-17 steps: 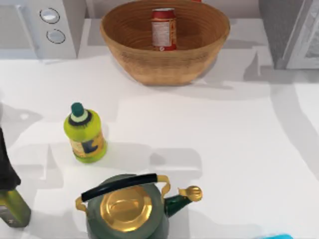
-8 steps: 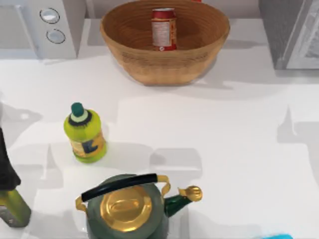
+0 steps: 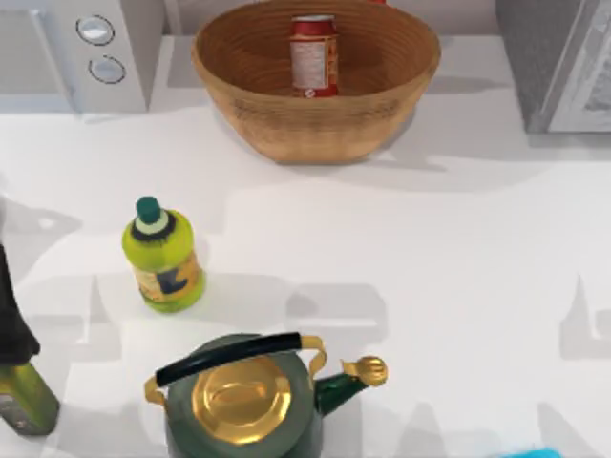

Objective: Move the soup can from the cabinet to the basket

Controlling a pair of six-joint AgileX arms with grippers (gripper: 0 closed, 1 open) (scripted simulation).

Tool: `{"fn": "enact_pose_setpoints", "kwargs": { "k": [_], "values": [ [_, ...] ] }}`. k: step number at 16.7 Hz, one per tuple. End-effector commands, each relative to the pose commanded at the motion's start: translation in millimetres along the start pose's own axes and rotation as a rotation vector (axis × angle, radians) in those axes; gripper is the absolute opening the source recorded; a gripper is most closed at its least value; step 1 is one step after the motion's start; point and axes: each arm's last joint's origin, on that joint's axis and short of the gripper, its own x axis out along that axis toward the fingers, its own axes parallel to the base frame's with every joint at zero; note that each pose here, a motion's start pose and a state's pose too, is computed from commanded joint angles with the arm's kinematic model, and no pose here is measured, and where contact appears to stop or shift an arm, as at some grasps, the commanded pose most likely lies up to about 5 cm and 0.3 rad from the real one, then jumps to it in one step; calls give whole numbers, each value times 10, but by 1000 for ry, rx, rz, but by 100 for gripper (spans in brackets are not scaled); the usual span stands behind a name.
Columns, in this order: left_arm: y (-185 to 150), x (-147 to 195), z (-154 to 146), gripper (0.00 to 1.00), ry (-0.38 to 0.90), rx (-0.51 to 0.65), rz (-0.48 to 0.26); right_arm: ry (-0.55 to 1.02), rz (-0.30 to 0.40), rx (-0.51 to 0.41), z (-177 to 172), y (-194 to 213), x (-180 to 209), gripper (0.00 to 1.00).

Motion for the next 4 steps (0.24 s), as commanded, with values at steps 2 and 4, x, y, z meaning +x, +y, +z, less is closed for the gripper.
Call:
{"fn": "enact_pose_setpoints", "kwargs": {
  "k": [2, 4],
  "values": [
    [0, 0, 0, 100, 0, 0, 0, -10, 3, 0, -102, -7, -1, 100],
    [0, 0, 0, 100, 0, 0, 0, -11, 3, 0, -116, -8, 0, 100]
  ]
}}
